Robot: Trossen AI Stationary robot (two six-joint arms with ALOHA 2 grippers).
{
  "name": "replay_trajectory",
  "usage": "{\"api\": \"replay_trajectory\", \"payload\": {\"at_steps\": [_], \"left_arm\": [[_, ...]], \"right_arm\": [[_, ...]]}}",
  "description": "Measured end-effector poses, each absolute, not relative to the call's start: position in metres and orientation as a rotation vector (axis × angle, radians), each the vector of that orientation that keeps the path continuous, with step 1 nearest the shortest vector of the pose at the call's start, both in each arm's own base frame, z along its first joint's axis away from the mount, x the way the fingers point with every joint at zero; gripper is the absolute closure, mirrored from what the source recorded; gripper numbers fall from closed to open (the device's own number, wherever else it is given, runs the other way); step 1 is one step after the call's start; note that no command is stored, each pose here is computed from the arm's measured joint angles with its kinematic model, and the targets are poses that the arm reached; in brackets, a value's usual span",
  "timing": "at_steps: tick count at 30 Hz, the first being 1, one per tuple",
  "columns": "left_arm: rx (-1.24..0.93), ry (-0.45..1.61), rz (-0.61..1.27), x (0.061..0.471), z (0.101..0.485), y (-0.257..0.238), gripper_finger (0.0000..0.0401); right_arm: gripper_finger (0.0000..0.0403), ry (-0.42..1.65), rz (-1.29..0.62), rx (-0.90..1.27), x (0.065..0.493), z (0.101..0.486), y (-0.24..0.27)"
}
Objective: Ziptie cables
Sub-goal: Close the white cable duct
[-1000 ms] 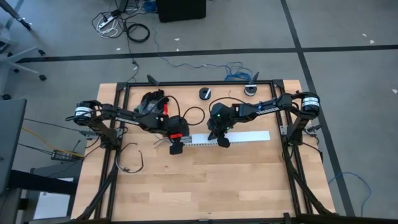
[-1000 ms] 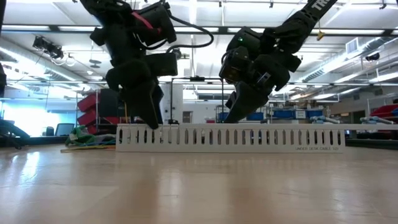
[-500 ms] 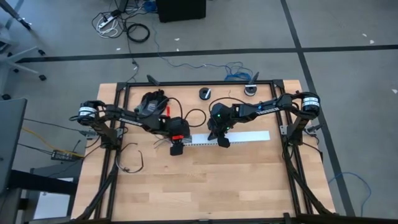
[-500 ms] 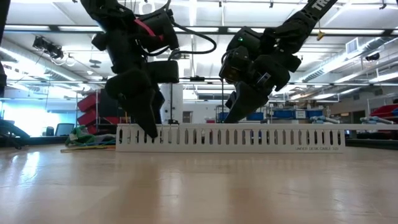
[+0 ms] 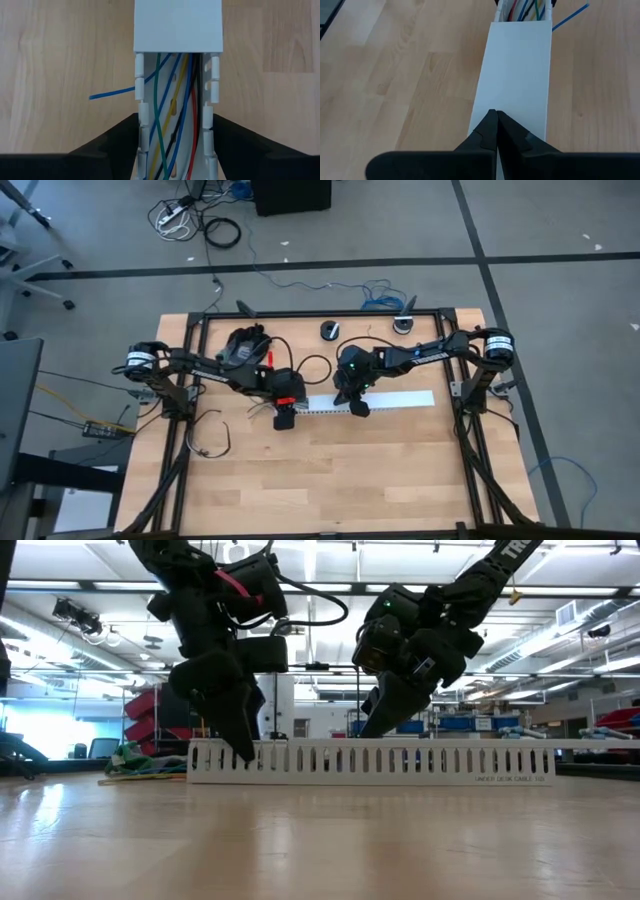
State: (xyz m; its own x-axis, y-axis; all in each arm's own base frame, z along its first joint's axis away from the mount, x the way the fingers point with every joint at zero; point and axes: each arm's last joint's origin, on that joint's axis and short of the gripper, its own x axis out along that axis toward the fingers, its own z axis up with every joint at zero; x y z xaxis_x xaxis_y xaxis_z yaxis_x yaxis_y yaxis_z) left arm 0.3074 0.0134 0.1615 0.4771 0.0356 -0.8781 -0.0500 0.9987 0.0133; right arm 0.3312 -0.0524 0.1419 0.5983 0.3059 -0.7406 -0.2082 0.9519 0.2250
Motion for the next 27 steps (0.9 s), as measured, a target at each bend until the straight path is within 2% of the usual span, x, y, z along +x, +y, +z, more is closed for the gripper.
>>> {"api": "replay_trajectory", "payload": {"at_steps": [20,27], "left_arm": [[-0.004,1.040,0.062,0.3104,0.1625,0.0113,0.0177],[0.009,1.051,0.050,0.3098,0.1626,0.0110,0.0146]], "right_arm": [[0.0402,0.855,0.305,0.121,0.3334,0.1434,-0.0526],[0.0402,0.862,0.305,0.124,0.3332,0.1432,-0.0524]]}}
